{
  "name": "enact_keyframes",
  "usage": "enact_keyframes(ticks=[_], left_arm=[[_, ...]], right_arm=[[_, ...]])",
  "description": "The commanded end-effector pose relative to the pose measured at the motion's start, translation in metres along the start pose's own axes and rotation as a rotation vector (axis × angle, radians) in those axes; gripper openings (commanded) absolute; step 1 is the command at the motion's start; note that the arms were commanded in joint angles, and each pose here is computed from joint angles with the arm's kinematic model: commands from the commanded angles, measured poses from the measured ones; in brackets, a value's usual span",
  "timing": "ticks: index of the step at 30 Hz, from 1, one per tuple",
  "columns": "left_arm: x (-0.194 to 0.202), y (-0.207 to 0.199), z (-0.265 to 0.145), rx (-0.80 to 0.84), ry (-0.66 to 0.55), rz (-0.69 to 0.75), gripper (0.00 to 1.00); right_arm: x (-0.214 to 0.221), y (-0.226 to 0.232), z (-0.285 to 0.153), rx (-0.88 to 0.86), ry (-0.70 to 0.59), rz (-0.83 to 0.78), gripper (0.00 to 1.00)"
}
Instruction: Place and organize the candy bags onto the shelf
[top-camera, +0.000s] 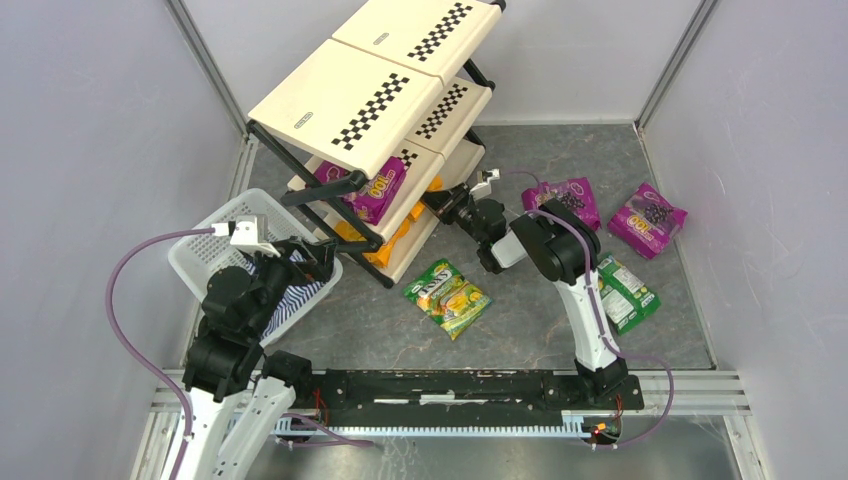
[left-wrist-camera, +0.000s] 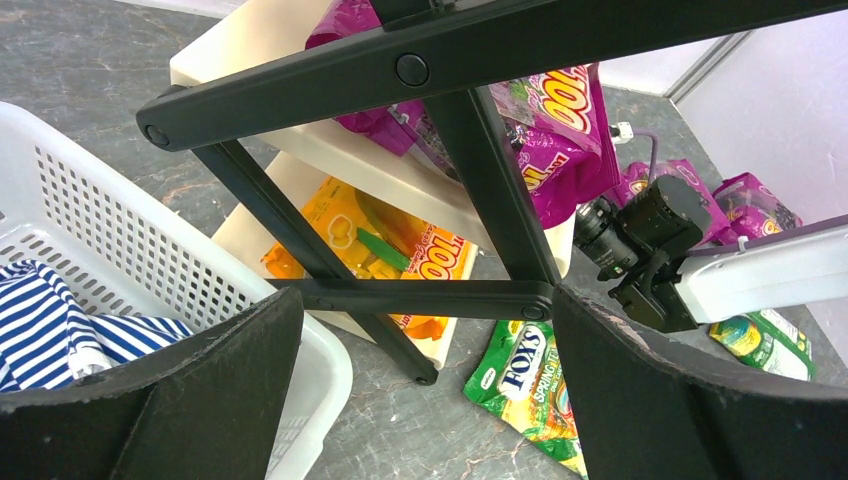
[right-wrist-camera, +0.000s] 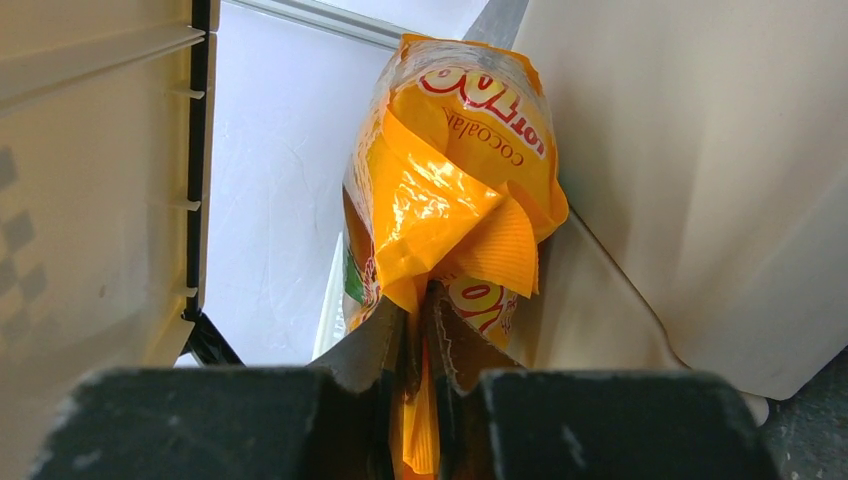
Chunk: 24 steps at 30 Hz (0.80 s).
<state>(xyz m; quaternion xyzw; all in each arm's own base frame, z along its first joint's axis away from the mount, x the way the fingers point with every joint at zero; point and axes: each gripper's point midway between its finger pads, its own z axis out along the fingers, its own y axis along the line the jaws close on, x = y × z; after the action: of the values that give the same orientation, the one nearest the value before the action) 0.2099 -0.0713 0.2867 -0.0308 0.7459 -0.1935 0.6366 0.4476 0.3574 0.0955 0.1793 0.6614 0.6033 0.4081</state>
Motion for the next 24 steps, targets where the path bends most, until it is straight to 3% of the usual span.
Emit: enact_keyframes(ticks=[1, 14, 18, 24], left_arm=[[-0.011, -0.001, 0.000, 0.011, -0.039, 0.055, 1.00], [-0.012, -0.002, -0.002, 0.018, -0.048, 0.055, 1.00], [-0.013, -0.002, -0.003, 0.020, -0.050, 0.055, 1.00], [-0.013, -0.003, -0.005, 0.023, -0.056, 0.057, 1.00]], right_arm=[[-0.002, 0.024, 0.006, -0.031, -0.023, -0.025, 0.07], [0.011, 0.027, -0.002, -0.010, 0.025, -0.052, 0.14], [0.014, 0.030, -0.008, 0.001, 0.048, -0.074, 0.27], [0.016, 0.030, -0.017, 0.094, 0.130, -0.199, 0.57]])
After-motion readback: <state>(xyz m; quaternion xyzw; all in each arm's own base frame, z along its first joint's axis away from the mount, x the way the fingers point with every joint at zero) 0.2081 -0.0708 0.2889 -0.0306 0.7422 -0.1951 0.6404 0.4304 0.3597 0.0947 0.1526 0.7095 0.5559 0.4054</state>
